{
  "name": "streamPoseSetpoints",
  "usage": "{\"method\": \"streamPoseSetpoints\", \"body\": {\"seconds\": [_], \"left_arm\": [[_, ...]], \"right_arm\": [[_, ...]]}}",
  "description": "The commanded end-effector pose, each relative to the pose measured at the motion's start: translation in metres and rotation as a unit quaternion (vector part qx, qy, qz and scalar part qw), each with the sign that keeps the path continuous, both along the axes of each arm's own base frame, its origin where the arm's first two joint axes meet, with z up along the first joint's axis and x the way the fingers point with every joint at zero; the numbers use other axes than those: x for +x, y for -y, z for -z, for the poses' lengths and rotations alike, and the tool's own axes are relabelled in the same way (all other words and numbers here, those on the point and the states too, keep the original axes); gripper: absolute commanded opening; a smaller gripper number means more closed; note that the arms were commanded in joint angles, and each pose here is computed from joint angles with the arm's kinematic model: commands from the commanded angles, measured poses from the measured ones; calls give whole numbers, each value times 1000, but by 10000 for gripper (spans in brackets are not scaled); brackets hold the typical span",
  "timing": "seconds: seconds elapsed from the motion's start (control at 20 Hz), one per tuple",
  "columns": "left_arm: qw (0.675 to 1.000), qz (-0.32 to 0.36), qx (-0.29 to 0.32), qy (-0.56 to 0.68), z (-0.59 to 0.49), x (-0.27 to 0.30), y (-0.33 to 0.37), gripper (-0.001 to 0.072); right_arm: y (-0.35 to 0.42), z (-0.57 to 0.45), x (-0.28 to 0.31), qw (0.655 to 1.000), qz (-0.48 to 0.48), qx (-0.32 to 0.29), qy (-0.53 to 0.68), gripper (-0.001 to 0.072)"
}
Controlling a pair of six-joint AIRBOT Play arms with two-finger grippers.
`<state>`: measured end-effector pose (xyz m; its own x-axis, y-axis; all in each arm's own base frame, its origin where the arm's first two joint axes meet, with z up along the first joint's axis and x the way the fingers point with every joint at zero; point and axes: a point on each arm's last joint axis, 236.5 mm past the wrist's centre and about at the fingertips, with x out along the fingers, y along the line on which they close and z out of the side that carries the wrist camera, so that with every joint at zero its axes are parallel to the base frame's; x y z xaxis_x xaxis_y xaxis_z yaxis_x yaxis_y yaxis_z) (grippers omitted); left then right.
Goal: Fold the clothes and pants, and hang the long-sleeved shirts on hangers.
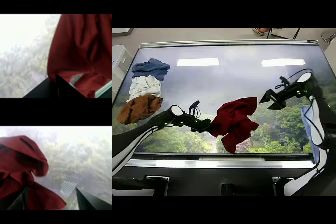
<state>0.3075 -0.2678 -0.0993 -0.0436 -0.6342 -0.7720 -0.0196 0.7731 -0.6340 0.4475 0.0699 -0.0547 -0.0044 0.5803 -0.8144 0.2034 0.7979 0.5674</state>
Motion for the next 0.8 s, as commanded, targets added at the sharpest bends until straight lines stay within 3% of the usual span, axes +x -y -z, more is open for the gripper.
{"method": "streamPoseSetpoints", "body": {"seconds": [0.0, 0.15, 0.2, 0.25, 0.3, 0.35, 0.5, 0.6, 0.65, 0.75], "left_arm": [[1000, 2, -7, 16, -10, 3, 2, 25], [1000, 2, -11, 27, -19, 5, 3, 25], [999, 4, -12, 33, -22, 6, 3, 25], [999, 6, -14, 39, -26, 6, 3, 25], [999, 8, -14, 46, -29, 7, 2, 24], [998, 12, -6, 58, -34, 10, -3, 23], [989, 13, 38, 141, -79, 45, -38, 22], [964, -27, 70, 255, -169, 92, -84, 22], [941, -54, 74, 326, -230, 110, -106, 22], [865, -123, 63, 482, -383, 118, -149, 23]], "right_arm": [[-39, 30, 18, 1000, -4, 3, 18, 707], [-67, 44, 33, 999, 3, 6, 40, 692], [-73, 45, 39, 999, 12, 1, 50, 628], [-80, 44, 46, 998, 21, 4, 61, 437], [-86, 38, 48, 998, 23, 14, 65, 113], [-90, 30, 51, 997, 28, 27, 70, 35], [-69, -50, 80, 983, 12, 23, 179, 35], [-33, -157, 106, 951, 32, 0, 306, 35], [-10, -220, 111, 925, 52, -17, 375, 35], [31, -360, 90, 850, 95, -52, 515, 35]]}}
